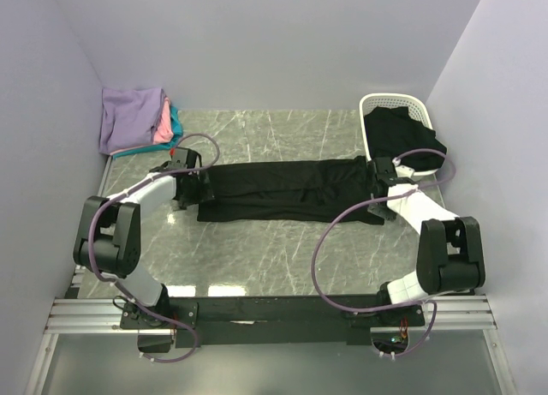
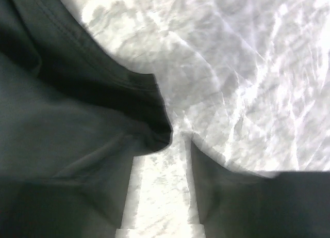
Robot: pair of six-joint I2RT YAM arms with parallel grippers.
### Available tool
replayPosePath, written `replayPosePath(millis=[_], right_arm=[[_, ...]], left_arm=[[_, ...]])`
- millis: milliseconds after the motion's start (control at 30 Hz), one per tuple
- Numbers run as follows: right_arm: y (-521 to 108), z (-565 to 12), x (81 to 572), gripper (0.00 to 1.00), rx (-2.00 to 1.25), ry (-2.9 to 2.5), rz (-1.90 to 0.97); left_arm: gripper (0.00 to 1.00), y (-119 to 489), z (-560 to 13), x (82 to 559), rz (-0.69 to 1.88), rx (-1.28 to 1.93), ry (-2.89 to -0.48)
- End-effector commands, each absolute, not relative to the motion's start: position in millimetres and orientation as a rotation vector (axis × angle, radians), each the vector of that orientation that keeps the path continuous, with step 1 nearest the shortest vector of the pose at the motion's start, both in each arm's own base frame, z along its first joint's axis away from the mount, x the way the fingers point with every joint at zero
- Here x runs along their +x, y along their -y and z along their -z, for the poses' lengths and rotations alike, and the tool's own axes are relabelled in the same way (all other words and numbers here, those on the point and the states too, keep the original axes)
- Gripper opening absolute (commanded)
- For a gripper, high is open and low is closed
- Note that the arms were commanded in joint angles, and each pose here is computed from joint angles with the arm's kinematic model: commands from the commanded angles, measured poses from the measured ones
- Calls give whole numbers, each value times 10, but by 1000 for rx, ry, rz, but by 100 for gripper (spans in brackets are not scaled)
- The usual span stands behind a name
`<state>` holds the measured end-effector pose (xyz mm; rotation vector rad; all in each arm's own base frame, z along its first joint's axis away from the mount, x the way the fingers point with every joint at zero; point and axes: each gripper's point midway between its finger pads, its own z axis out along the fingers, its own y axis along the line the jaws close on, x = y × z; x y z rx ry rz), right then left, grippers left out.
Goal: Fold and stack the t-shirts
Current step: Fold the tshirt
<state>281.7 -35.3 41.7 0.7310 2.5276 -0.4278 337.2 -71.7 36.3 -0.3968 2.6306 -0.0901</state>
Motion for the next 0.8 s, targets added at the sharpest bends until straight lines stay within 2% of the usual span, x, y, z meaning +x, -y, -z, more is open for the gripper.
replayPosePath(millis=[0,33,167,300,367,500,600,767], right_arm=[[535,-761,2825,77,788,-2402,505],[513,-869,2858,89,783,-2368,470],[430,-1146,3009,97,752,-2295,352],[147,-1213,3208,96,646,-2311,141],[-99,-1156,3343,91,560,-2350,-19],[-423,-1033,3523,87,502,-2405,-212],[-648,-995,3634,87,450,-2415,-336],[-860,-992,3799,86,342,-2446,-365]], left_arm=[[99,638,-571,3458,33,-412,-2603],[100,637,-649,3459,36,-414,-2587],[99,695,-887,3531,98,-391,-2524],[99,1069,-1178,3641,340,-290,-2444],[99,1389,-1368,3686,535,-196,-2387],[99,1827,-1356,3729,743,-100,-2382],[100,2049,-1194,3752,751,-61,-2419],[99,2236,-987,3784,774,-39,-2459]])
